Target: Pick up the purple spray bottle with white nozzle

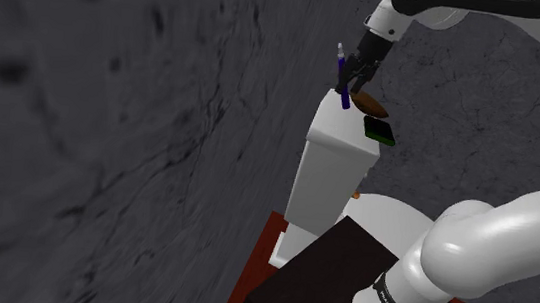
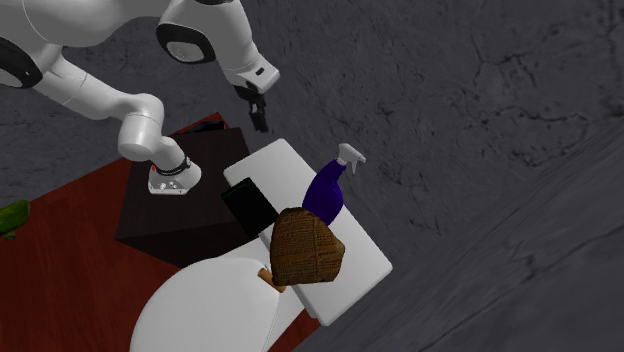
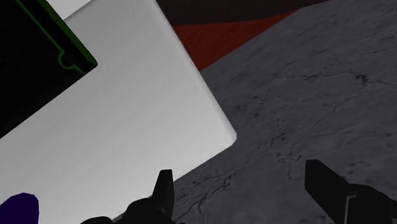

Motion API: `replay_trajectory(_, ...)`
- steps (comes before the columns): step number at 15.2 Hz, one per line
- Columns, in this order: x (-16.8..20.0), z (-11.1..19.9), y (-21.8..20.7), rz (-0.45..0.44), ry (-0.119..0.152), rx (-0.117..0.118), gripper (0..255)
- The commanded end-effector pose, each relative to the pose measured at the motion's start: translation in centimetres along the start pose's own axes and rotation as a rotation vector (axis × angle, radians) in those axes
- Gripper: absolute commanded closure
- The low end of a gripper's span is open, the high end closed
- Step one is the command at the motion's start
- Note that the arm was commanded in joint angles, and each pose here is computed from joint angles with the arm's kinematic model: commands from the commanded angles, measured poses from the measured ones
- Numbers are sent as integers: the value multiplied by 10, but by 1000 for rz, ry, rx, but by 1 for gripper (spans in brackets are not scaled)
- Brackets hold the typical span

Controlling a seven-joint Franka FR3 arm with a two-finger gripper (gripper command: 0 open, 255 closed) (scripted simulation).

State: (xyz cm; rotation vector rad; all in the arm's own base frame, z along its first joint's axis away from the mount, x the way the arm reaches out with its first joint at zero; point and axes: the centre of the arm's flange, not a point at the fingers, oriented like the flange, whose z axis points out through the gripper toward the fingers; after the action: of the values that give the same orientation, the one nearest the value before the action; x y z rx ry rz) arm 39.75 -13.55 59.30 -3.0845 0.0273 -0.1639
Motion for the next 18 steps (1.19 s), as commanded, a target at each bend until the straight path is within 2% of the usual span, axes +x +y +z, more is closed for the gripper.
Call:
replay_trajectory(1,13,-9,18,-9,23,5,0)
replay_trajectory(18,130,-82,179,-70,215,58,0)
